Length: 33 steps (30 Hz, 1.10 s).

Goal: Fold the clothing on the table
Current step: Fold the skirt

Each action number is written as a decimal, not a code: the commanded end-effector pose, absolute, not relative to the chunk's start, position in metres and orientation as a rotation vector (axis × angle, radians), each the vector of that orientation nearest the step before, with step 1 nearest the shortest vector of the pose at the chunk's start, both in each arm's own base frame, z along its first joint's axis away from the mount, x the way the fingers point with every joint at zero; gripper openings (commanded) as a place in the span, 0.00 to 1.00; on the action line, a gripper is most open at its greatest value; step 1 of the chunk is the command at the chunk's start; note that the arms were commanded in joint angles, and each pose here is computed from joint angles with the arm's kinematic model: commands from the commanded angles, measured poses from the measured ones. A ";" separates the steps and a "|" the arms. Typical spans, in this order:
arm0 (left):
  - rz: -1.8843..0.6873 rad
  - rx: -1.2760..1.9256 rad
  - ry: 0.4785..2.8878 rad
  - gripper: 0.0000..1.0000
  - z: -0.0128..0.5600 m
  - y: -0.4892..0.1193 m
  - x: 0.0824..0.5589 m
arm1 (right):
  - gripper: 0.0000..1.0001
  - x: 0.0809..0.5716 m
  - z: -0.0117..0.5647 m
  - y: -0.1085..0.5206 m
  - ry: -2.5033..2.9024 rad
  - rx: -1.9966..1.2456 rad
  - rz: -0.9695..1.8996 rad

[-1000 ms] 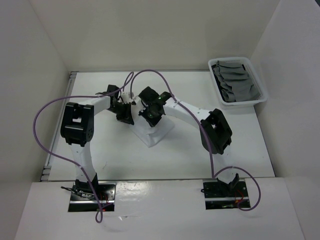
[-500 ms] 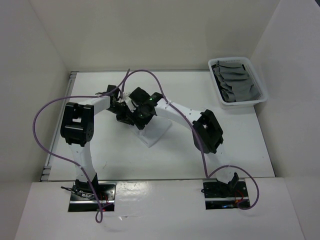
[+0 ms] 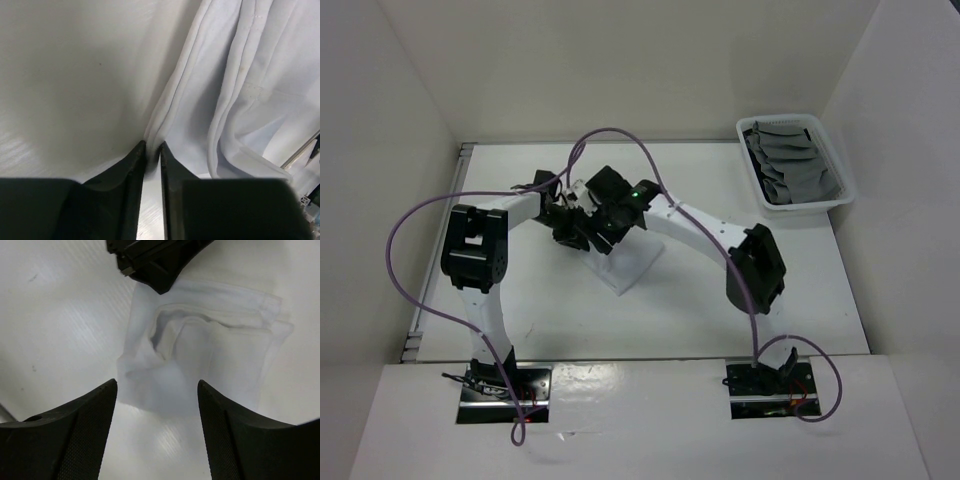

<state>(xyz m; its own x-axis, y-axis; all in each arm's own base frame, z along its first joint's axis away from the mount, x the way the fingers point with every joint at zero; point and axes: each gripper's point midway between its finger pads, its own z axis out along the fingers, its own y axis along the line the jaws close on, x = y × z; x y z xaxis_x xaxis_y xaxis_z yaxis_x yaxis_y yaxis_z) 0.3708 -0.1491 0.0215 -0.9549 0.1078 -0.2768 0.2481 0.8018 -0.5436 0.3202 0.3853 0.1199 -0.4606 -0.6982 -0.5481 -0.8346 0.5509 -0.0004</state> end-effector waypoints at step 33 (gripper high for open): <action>-1.237 0.984 2.469 0.94 0.098 -0.245 0.302 | 0.85 0.335 0.235 0.217 2.053 -0.812 0.305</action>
